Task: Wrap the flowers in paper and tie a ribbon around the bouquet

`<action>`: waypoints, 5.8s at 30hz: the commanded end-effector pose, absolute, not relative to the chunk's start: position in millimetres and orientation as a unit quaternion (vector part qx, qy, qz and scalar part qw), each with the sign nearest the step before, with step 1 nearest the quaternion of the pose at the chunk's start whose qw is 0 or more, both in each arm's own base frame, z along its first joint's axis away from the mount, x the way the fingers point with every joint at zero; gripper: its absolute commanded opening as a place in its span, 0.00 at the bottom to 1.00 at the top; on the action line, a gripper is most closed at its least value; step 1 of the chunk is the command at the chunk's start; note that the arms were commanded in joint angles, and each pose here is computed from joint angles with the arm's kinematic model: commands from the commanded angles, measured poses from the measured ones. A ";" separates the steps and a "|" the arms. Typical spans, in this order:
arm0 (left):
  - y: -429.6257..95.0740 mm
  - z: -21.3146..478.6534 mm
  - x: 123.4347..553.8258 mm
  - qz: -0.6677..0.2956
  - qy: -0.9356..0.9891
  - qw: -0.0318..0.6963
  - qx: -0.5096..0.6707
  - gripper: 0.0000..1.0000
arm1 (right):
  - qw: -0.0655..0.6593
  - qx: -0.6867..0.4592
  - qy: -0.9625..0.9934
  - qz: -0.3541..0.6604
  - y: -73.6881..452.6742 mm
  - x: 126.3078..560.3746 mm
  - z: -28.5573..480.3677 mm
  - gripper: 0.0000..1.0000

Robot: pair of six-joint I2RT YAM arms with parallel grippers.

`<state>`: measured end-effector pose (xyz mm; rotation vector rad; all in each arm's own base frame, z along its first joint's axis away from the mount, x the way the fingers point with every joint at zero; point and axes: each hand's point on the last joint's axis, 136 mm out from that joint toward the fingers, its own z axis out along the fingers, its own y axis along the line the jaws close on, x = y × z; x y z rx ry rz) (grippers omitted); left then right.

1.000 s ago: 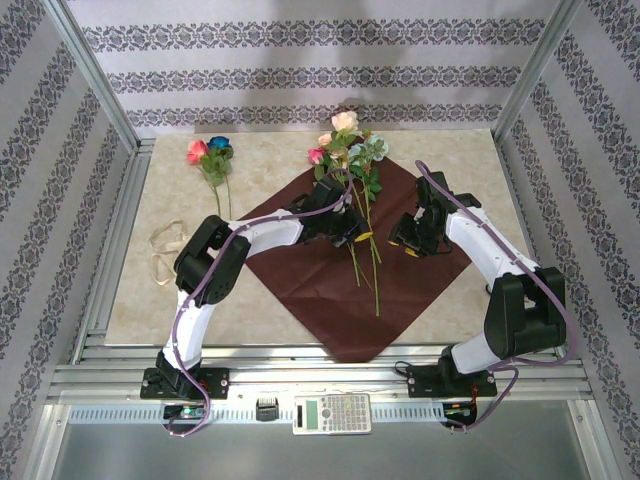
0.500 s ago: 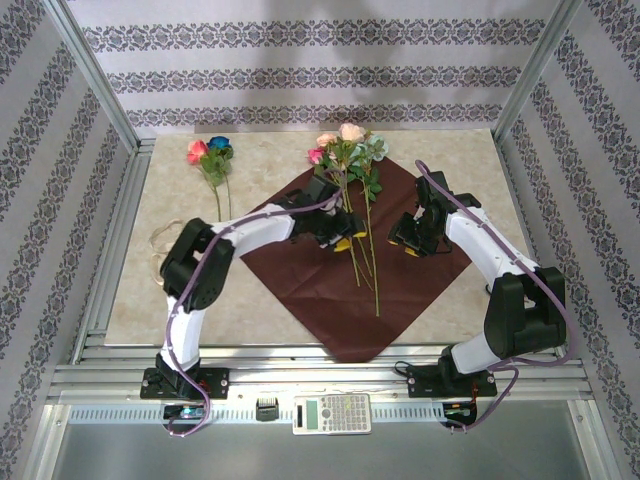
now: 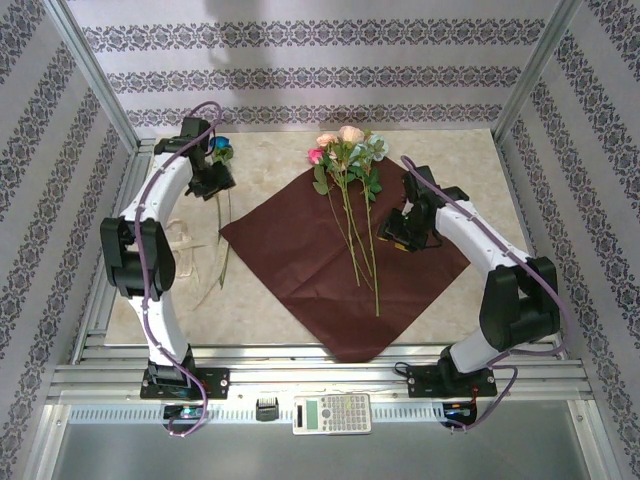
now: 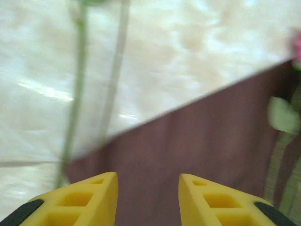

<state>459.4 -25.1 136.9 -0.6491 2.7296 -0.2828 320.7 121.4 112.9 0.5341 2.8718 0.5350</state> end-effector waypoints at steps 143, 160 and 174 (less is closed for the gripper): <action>-29.9 48.5 488.5 -0.042 0.986 0.115 -0.117 0.56 | 0.077 0.194 0.961 0.184 110.6 314.4 110.3 0.46; 15.2 112.4 500.9 0.098 0.969 0.210 -0.085 0.00 | 0.070 0.201 0.960 0.183 108.3 316.5 105.7 0.46; -140.0 296.2 503.7 -0.388 0.836 0.378 -0.092 0.00 | 0.071 0.194 0.960 0.186 116.8 325.4 104.6 0.46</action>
